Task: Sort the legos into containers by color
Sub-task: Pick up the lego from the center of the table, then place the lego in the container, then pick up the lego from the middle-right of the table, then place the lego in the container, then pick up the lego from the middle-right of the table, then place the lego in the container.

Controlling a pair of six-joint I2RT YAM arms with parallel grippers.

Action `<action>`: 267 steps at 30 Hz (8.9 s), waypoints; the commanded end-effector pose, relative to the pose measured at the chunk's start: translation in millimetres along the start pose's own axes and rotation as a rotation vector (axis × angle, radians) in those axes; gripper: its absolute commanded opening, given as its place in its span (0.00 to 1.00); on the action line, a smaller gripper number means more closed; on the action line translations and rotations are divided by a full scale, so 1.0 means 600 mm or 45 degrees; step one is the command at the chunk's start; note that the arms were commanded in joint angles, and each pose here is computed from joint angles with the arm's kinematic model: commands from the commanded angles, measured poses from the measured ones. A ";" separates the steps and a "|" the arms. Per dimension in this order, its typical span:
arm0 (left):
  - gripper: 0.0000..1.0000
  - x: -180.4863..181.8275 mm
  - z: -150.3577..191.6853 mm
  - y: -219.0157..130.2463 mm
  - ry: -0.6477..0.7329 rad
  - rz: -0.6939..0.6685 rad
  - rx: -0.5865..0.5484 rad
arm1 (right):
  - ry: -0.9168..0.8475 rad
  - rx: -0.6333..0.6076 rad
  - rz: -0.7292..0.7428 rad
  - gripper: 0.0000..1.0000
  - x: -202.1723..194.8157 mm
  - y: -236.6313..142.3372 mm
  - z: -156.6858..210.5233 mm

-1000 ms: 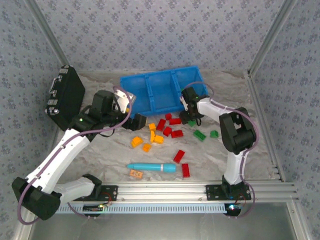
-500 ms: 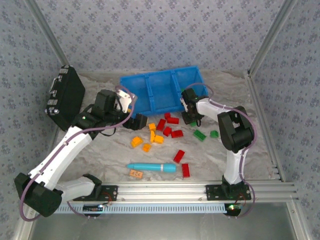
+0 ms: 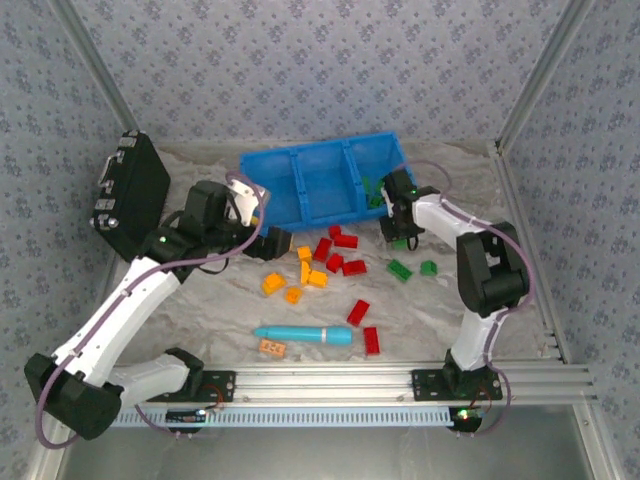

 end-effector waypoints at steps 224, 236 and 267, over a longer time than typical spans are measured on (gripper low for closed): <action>1.00 0.052 0.084 -0.007 0.055 -0.061 0.140 | 0.662 0.224 0.014 0.50 -0.086 0.040 0.201; 1.00 0.059 0.084 -0.001 0.041 -0.077 0.150 | 0.646 0.195 0.007 0.34 -0.090 0.030 0.188; 1.00 0.098 0.084 0.025 -0.053 -0.051 0.216 | 0.357 -0.240 -0.045 0.42 -0.057 0.036 -0.263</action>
Point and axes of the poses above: each hand's point on the last joint's axis, 136 mm out from that joint toward the fingers, its own y axis out along the fingers, its own x axis along the line the jaws close on, z = x × y, the point moved 7 cm from there along -y, back along the fingers, and after that the axes turned 9 degrees about -y, right-handed, at the moved point
